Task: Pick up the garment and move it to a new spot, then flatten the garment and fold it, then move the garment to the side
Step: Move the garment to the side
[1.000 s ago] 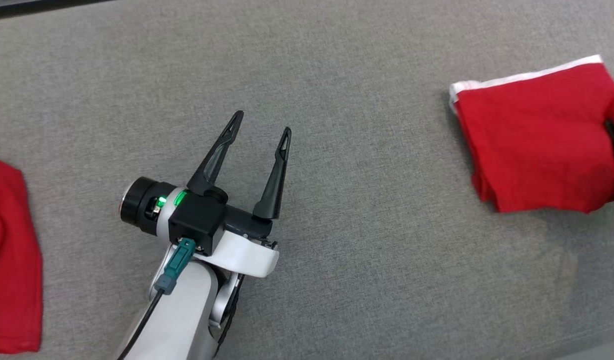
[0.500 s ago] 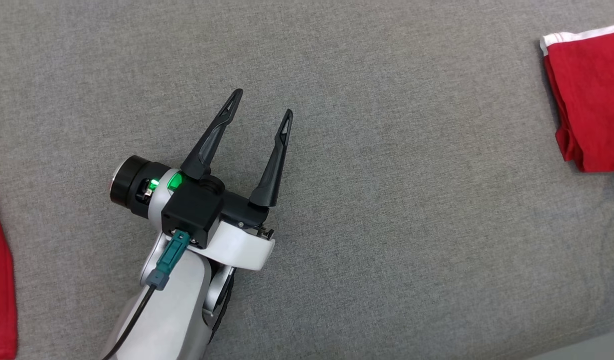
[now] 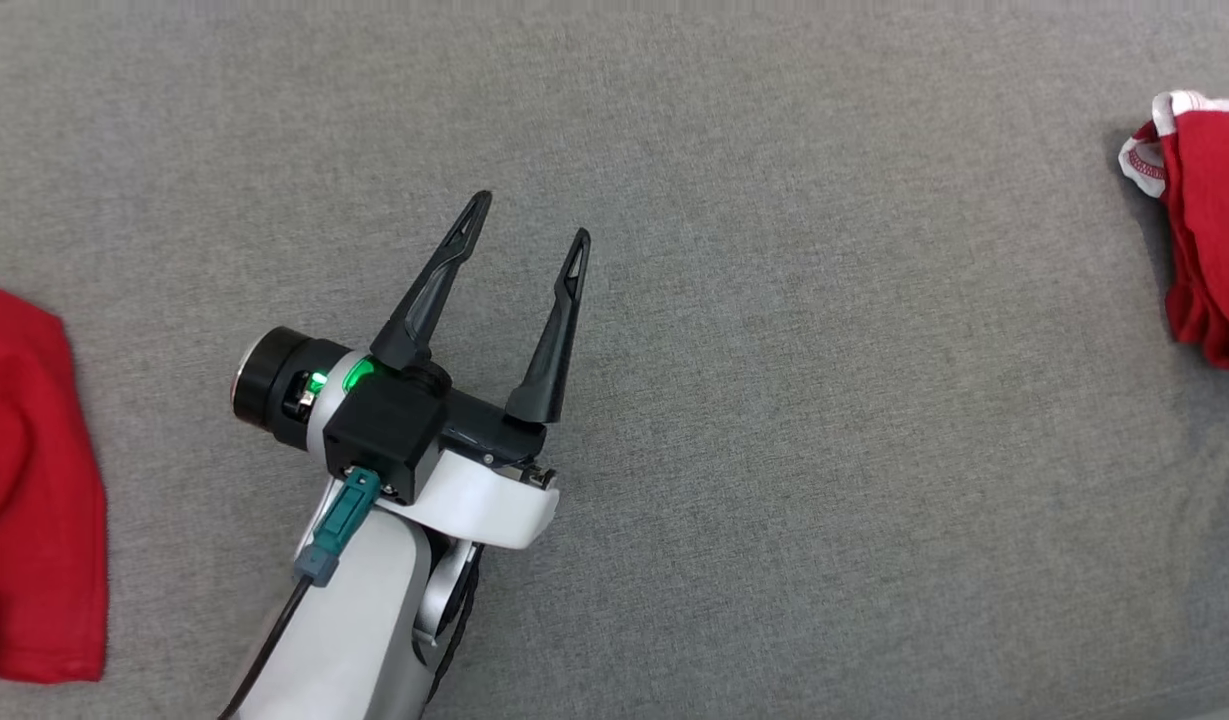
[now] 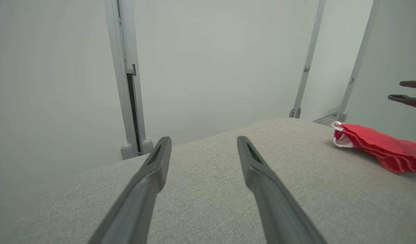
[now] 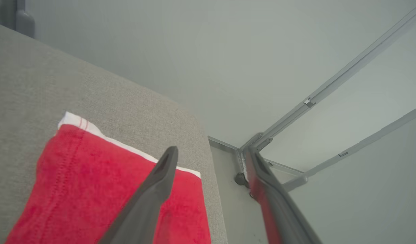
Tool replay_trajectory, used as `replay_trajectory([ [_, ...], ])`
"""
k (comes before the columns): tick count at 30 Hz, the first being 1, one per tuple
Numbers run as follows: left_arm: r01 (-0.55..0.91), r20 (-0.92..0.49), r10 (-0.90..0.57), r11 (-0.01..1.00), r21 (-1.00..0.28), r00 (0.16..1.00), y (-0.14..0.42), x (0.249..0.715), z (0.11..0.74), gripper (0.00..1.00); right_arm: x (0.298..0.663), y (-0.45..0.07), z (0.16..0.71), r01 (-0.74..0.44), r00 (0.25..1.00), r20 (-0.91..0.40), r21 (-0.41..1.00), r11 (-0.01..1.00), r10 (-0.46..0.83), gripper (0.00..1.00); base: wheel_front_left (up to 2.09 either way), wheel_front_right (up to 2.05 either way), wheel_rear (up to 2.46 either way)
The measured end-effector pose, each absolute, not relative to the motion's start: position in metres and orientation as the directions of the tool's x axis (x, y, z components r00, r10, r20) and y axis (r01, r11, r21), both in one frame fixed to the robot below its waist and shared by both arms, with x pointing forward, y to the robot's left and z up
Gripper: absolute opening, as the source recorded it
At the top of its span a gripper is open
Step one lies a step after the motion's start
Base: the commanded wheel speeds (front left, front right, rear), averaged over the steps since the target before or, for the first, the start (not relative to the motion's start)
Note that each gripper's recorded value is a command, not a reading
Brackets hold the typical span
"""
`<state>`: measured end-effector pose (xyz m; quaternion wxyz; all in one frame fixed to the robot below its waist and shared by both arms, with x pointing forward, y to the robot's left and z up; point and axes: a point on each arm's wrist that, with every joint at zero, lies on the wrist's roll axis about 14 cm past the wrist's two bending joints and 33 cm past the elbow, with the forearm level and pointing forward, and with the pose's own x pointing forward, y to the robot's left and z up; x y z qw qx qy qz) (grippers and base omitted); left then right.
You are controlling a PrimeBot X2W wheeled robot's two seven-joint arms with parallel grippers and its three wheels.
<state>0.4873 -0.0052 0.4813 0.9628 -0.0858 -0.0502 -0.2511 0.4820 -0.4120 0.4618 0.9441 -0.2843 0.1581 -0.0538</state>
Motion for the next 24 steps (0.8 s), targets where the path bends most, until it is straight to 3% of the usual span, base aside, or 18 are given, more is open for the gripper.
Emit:
replay_trajectory([
  [5, 0.449, 0.164, -0.426, 0.881, -0.151, 0.890, 0.010, 0.474, 0.503, 1.00, 0.493, -0.366, 0.491, 0.041, 0.986, -0.129, -0.429, 0.902, -0.106, 1.00, 0.00, 0.00, 0.00],
  [16, 0.288, 0.187, -0.259, 0.946, -0.151, 0.948, 0.065, 0.437, 0.536, 1.00, 0.482, -0.225, 0.505, -0.157, 0.987, 0.009, -0.145, 0.977, 0.160, 1.00, 0.00, 0.00, 0.00],
  [24, 0.177, 0.158, -0.157, 0.976, -0.127, 0.975, 0.104, 0.407, 0.533, 1.00, 0.459, -0.166, 0.509, -0.235, 0.970, 0.055, -0.004, 0.972, 0.235, 1.00, 0.00, 0.00, 0.00],
])
